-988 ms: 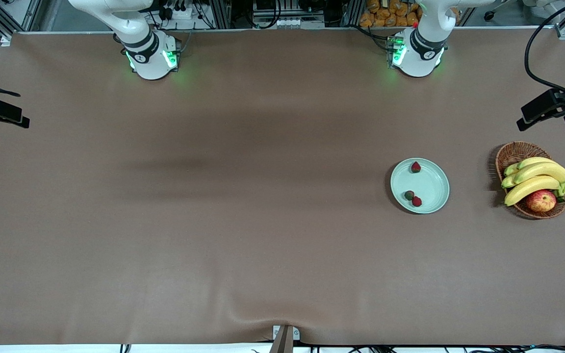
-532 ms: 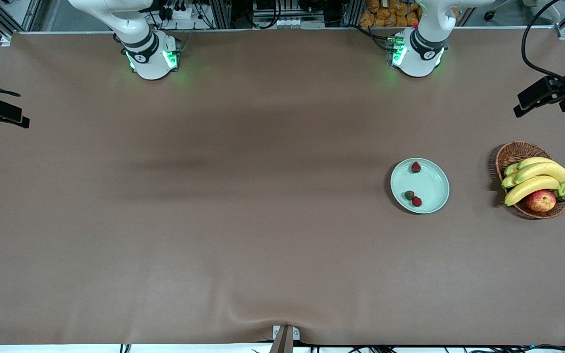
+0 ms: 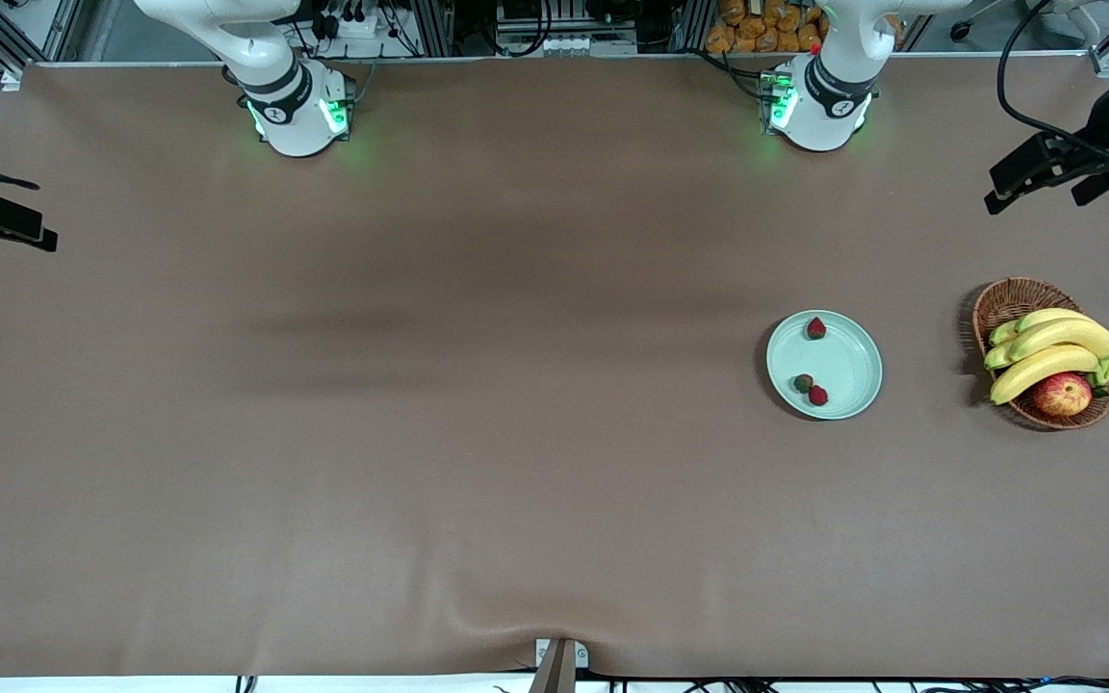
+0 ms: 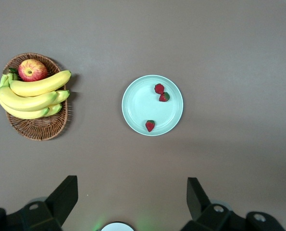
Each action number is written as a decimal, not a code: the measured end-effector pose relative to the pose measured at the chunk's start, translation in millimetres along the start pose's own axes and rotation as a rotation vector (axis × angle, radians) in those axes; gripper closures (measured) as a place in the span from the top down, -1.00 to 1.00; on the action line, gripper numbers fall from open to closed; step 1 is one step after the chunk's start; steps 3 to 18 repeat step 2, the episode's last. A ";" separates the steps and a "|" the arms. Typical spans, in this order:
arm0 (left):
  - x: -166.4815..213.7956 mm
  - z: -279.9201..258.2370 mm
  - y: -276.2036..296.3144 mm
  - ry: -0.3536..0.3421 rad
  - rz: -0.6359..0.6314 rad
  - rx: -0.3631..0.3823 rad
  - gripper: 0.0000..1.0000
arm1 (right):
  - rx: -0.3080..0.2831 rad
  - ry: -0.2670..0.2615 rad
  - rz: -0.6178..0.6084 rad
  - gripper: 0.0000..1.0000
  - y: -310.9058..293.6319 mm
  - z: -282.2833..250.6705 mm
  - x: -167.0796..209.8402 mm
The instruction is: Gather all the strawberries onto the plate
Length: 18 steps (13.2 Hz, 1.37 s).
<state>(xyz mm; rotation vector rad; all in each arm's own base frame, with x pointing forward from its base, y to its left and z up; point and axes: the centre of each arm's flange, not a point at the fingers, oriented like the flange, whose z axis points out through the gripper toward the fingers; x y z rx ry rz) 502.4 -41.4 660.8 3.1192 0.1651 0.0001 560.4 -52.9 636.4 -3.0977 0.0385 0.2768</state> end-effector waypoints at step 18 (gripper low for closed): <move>-1.9 -0.9 1.2 0.004 0.003 0.000 1.00 | 0.000 0.000 0.000 1.00 0.0 0.0 0.0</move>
